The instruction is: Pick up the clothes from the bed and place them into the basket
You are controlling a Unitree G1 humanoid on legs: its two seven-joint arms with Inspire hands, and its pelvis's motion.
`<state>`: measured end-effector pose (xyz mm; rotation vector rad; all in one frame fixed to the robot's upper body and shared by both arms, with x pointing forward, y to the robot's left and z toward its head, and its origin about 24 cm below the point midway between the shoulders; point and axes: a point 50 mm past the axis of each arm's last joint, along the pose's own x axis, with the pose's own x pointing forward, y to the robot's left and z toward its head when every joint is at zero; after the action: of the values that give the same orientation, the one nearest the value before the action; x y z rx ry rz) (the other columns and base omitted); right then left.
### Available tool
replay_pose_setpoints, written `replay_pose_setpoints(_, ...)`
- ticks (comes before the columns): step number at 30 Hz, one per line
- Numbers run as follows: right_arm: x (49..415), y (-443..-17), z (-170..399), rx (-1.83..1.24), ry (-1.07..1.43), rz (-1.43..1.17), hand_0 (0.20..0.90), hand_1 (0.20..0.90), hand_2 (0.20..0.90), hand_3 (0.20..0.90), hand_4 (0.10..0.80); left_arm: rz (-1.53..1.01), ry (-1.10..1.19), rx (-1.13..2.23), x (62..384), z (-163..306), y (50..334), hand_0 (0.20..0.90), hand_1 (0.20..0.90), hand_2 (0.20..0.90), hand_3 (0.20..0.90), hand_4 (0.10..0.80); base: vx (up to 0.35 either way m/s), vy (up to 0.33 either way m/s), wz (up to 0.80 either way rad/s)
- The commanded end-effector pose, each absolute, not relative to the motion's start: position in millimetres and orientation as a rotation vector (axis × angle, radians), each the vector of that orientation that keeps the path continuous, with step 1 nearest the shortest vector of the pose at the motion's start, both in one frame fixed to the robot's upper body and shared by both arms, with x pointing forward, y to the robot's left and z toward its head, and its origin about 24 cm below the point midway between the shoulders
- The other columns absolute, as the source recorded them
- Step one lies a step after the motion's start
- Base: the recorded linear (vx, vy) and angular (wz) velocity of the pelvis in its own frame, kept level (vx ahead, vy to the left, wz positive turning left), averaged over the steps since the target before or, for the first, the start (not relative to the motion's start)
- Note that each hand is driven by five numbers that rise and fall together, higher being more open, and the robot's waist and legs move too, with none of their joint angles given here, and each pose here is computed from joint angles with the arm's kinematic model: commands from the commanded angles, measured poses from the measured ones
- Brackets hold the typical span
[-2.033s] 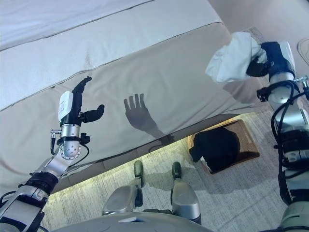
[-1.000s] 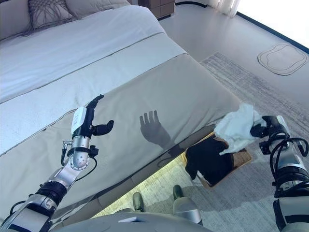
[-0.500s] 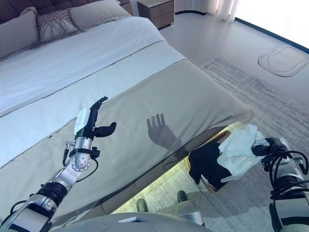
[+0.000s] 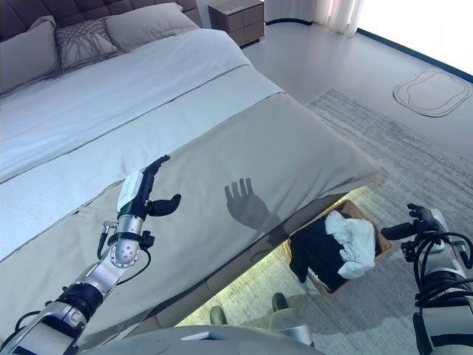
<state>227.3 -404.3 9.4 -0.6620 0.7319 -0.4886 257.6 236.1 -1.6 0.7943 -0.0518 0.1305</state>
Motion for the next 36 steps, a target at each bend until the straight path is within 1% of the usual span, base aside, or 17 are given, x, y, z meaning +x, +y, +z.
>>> replay_pose_setpoints(1, 237.4, -424.0, 52.6, -0.77, 0.575, -0.561, 0.9, 0.9, 0.9, 0.9, 0.8, 0.183, -0.175, 0.81, 272.8, 24.5, 245.8, 0.9, 0.9, 0.9, 0.9, 0.8, 0.0, 0.0, 0.0)
replay_pose_setpoints(8, 238.9, -416.8, 47.5, -0.747, 0.561, -0.502, 0.9, 0.9, 0.9, 0.9, 0.8, 0.183, -0.161, 0.812, 271.2, 21.7, 245.9, 0.9, 0.9, 0.9, 0.9, 0.8, -0.001, -0.001, 0.02)
replay_pose_setpoints(10, 242.9, -398.4, 29.5, -0.68, 0.594, -0.385, 0.9, 0.9, 0.9, 0.9, 0.8, 0.18, -0.122, 0.809, 269.6, 12.7, 242.8, 0.9, 0.9, 0.9, 0.9, 0.8, -0.011, -0.001, 0.04)
replay_pose_setpoints(13, 238.9, -368.8, -5.6, -0.573, 0.654, -0.256, 0.9, 0.9, 0.9, 0.9, 0.8, 0.169, -0.071, 0.801, 267.2, 3.1, 241.2, 0.9, 0.9, 0.9, 0.9, 0.8, -0.016, -0.003, 0.07)
replay_pose_setpoints(14, 231.5, -345.7, -31.2, -0.527, 0.672, -0.19, 0.9, 0.9, 0.9, 0.9, 0.8, 0.153, -0.027, 0.793, 265.4, -5.3, 238.3, 0.9, 0.9, 0.9, 0.9, 0.8, -0.007, -0.008, 0.08)
replay_pose_setpoints(15, 229.2, -339.3, -38.4, -0.516, 0.682, -0.173, 0.9, 0.9, 0.9, 0.9, 0.8, 0.149, -0.015, 0.789, 264.4, -8.0, 237.6, 0.9, 0.9, 0.9, 0.9, 0.8, 0.011, -0.01, 0.17)
replay_pose_setpoints(17, 218.8, -306.1, -68.6, -0.444, 0.718, -0.099, 0.9, 0.9, 0.9, 0.9, 0.8, 0.133, 0.039, 0.781, 260.0, -21.4, 232.8, 0.9, 0.9, 0.9, 0.9, 0.8, 0.022, -0.005, 0.22)
replay_pose_setpoints(20, 204.3, -265.9, -98.4, -0.385, 0.777, -0.016, 0.9, 0.9, 0.9, 0.9, 0.8, 0.128, 0.079, 0.775, 256.0, -32.4, 229.4, 0.9, 0.9, 0.9, 0.9, 0.8, 0.025, 0.008, 0.2)
replay_pose_setpoints(22, 196.0, -249.6, -110.3, -0.359, 0.812, 0.012, 0.9, 0.9, 0.9, 0.9, 0.8, 0.144, 0.104, 0.765, 252.3, -38.0, 231.2, 0.9, 0.9, 0.9, 0.9, 0.8, 0.032, 0.034, 0.15)
replay_pose_setpoints(31, 172.5, -231.1, -129.9, -0.379, 0.933, 0.112, 0.9, 0.9, 0.9, 0.9, 0.8, 0.193, 0.254, 0.699, 220.7, -64.3, 246.7, 0.9, 0.9, 0.9, 0.9, 0.8, 0.056, 0.035, 0.1)
replay_pose_setpoints(36, 147.3, -228.4, -144.5, -0.347, 1.073, 0.115, 0.9, 0.9, 0.9, 0.9, 0.8, 0.142, 0.467, 0.649, 190.6, -95.1, 247.6, 0.9, 0.9, 0.9, 0.9, 0.8, 0.063, 0.026, 0.14)
